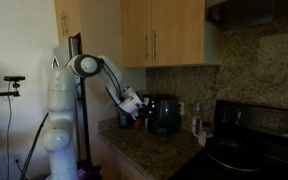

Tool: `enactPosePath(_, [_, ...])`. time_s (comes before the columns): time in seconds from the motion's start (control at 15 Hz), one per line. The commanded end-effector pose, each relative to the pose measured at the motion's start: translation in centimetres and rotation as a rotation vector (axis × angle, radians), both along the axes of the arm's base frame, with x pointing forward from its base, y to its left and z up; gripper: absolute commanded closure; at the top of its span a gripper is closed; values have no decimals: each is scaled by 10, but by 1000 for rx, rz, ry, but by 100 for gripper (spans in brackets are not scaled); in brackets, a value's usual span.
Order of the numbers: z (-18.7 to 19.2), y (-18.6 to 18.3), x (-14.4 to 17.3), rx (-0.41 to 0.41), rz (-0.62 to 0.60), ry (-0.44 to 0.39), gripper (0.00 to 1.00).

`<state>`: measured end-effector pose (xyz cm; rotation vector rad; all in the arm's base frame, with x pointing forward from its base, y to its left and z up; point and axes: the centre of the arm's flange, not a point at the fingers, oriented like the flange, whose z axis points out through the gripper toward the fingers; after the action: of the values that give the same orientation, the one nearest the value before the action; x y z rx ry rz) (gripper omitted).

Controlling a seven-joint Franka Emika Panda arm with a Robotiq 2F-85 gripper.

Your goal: Close the air fryer

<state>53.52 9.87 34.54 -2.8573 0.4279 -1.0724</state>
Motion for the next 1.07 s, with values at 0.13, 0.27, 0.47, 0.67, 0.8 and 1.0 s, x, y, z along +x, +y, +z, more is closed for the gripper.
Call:
enactPosePath(0.13, [-58, 18, 24, 33, -12, -117, 0])
enactPosePath(0.27, [-58, 18, 21, 62, -9, -152, 0])
enactPosePath(0.47, [-56, 15, 17, 82, -56, -154, 0])
enactPosePath(0.67, [-36, 12, -7, 55, -135, 24, 0])
enactPosePath(0.8, [-14, 6, -23, 39, -167, 72, 0])
enactPosePath(1.0, [-1, -1, -61, 22, -174, 228, 0])
